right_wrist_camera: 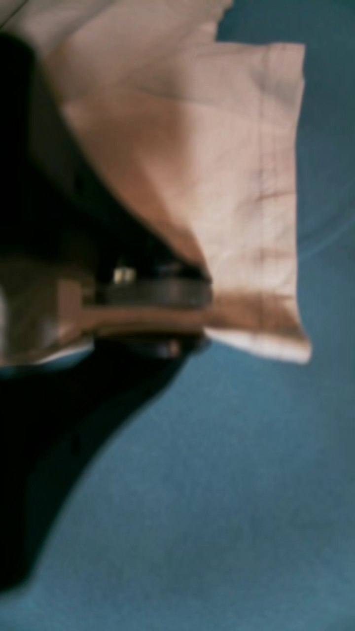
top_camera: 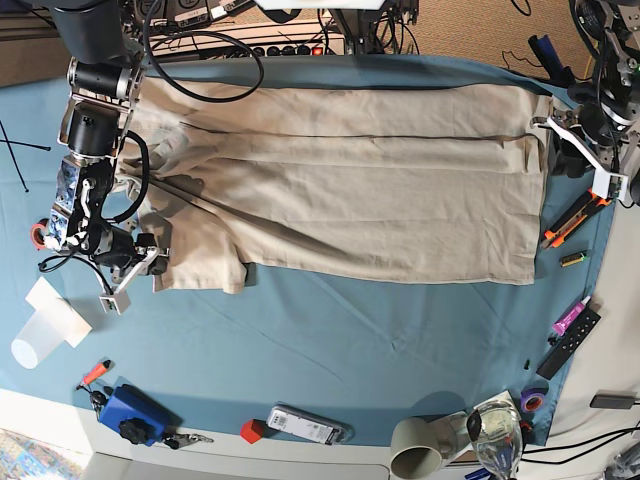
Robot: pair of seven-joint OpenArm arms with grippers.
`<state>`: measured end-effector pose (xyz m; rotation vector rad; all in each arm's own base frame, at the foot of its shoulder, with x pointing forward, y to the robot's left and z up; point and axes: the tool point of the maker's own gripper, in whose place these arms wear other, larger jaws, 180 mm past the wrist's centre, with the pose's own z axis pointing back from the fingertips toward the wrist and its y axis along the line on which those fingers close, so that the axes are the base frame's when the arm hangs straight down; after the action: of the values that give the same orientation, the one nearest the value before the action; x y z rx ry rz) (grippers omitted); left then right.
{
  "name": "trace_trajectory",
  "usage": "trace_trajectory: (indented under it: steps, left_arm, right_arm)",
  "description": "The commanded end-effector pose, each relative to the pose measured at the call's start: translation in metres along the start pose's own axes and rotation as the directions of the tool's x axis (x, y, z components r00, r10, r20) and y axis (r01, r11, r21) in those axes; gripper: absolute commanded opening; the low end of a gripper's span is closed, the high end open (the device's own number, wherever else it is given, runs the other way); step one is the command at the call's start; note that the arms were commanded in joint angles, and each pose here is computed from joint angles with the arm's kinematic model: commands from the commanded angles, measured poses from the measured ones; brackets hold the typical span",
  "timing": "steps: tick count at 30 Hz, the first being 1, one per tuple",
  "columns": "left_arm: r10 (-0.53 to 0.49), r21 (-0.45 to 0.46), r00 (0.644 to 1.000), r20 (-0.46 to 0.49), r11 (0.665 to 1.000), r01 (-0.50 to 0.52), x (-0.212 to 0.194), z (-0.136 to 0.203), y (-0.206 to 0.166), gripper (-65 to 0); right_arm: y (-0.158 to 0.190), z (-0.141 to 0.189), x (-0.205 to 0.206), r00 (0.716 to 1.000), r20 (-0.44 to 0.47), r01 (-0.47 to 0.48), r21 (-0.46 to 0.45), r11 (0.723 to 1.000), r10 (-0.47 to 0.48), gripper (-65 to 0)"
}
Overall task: Fold the T-shirt properly
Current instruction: 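Grasp the sleeve with the right gripper and fold it inward over the body, then slide the left gripper along the shirt edge and grasp the hem corner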
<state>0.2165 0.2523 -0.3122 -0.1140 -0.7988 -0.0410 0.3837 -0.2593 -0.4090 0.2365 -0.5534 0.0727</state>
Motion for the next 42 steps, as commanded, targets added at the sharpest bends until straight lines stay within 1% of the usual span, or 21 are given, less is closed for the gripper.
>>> trace_trajectory:
  steps: [1,5,7,9,11,14,17,19,22,24,26,28,30,34,37,42]
  left_arm:
    - [-0.024,-0.001,0.998,0.065,1.0,0.024,0.019,0.003,0.0,-46.0]
    - [-0.035,-0.008,0.991,0.131,0.999,0.036,0.044,-0.001,-0.003,-46.0]
    - [-0.046,-0.014,0.984,0.172,0.999,0.049,0.059,-0.005,-0.006,-46.0]
    - [-0.073,0.0,0.977,0.2,0.997,0.075,0.072,-0.014,-0.008,-46.0]
    - [-0.103,0.024,0.976,0.19,0.995,0.1,0.079,-0.031,-0.008,-46.0]
    - [-0.148,0.066,0.978,0.15,0.988,0.14,0.086,-0.057,-0.006,-45.5]
    - [-0.174,0.086,0.976,0.131,0.983,0.164,0.099,-0.076,-0.003,-38.0]
    - [-0.143,0.099,0.981,0.133,0.986,0.131,0.107,-0.084,0.003,-35.8]
    - [-0.089,0.115,0.989,0.116,0.991,0.075,0.113,-0.099,0.017,-35.8]
    - [-0.05,0.106,0.995,0.086,0.994,0.041,0.11,-0.112,0.024,-35.8]
    - [0.001,0.069,0.999,0.043,0.998,-0.004,0.105,-0.126,0.025,-35.8]
    - [0.021,0.011,1.0,0.017,1.0,-0.021,0.103,-0.138,0.02,-35.8]
    - [0.04,-0.015,0.999,0.001,0.999,-0.04,0.103,-0.146,0.019,-35.8]
    - [0.068,-0.004,0.997,-0.044,0.998,-0.068,0.099,-0.159,0.027,-35.8]
    - [0.095,-0.012,0.993,-0.064,0.995,-0.096,0.092,-0.167,0.028,-35.8]
    - [0.134,-0.019,0.983,-0.125,0.99,-0.137,0.069,-0.178,0.028,-35.8]
  right_arm:
    - [-0.006,-0.002,-0.025,0.992,-0.124,-0.021,-0.039,0.999,0.017,-65.0]
    - [-0.018,-0.001,-0.028,0.99,-0.143,-0.037,-0.105,0.994,0.021,-65.0]
    - [-0.021,0.0,-0.027,0.99,-0.138,-0.044,-0.117,0.992,0.028,-65.0]
    - [-0.021,0.0,-0.026,0.991,-0.131,-0.045,-0.119,0.992,0.029,-65.0]
    - [-0.022,0.0,-0.025,0.991,-0.13,-0.045,-0.119,0.992,0.029,-65.0]
    - [-0.021,0.0,-0.026,0.991,-0.131,-0.045,-0.119,0.992,0.029,-65.0]
    - [-0.021,0.0,-0.026,0.991,-0.132,-0.045,-0.118,0.992,0.029,-65.0]
    - [-0.022,0.0,-0.026,0.991,-0.134,-0.045,-0.119,0.992,0.029,-65.0]
    - [-0.022,0.0,-0.026,0.991,-0.134,-0.045,-0.119,0.992,0.029,-65.0]
    - [-0.021,0.0,-0.026,0.991,-0.134,-0.046,-0.119,0.992,0.029,-65.0]
    - [-0.021,0.0,-0.026,0.991,-0.133,-0.045,-0.119,0.992,0.029,-65.0]
    - [-0.022,0.0,-0.026,0.991,-0.133,-0.045,-0.119,0.992,0.029,-65.0]
    - [-0.022,0.0,-0.026,0.991,-0.134,-0.046,-0.119,0.992,0.029,-65.0]
    - [-0.024,0.001,-0.027,0.989,-0.142,-0.054,-0.129,0.99,0.035,-65.0]
    - [-0.024,0.001,-0.028,0.989,-0.142,-0.054,-0.129,0.99,0.035,-65.0]
    - [-0.024,0.001,-0.027,0.989,-0.142,-0.053,-0.129,0.99,0.035,-65.0]
